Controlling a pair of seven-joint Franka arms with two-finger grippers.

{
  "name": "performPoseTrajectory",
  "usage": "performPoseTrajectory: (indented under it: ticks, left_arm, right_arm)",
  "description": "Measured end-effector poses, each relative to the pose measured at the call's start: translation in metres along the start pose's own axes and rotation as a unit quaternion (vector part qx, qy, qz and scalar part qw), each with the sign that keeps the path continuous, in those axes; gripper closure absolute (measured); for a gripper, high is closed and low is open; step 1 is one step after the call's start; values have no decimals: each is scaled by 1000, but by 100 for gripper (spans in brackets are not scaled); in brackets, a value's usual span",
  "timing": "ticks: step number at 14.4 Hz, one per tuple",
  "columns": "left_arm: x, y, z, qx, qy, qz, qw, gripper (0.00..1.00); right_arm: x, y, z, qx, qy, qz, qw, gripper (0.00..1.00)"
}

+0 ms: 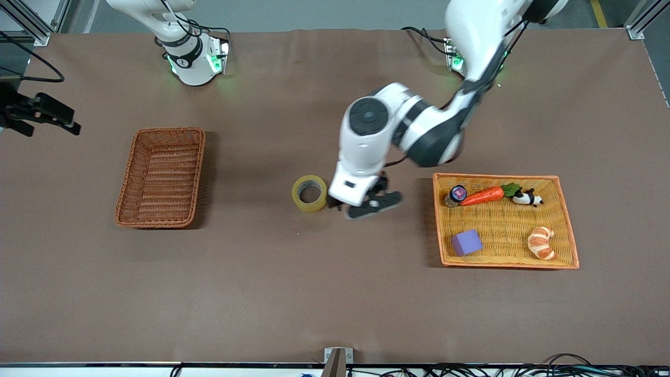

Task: Move tape to another basket
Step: 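Withdraw the left gripper while the right gripper reaches the tape, then lower the right gripper onto the tape roll and close it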

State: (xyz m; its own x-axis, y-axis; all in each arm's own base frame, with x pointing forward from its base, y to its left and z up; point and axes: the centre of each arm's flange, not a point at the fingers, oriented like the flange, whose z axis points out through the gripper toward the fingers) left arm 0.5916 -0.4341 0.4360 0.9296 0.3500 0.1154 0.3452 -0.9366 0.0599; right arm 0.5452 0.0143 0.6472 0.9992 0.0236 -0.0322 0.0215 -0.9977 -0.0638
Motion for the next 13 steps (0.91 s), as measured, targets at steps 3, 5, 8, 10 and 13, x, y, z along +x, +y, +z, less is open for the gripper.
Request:
performPoseTrajectory:
  ticks: [3, 5, 8, 10, 13]
  left_arm:
    - [74, -81, -71, 18, 23, 12, 1000, 0]
    - [106, -129, -103, 31, 25, 34, 999, 0]
    - [129, -195, -144, 48, -4, 85, 995, 0]
    - [140, -241, -173, 40, -23, 112, 993, 0]
    - [154, -312, -200, 39, -43, 165, 985, 0]
  right_arm:
    - [21, -90, 39, 4, -4, 13, 1000, 0]
    - [33, -159, 86, 12, -4, 31, 999, 0]
    - [36, -250, 177, -5, 0, 49, 999, 0]
    - [32, -296, 240, -25, 0, 52, 998, 0]
    - [28, -338, 330, -40, 2, 42, 998, 0]
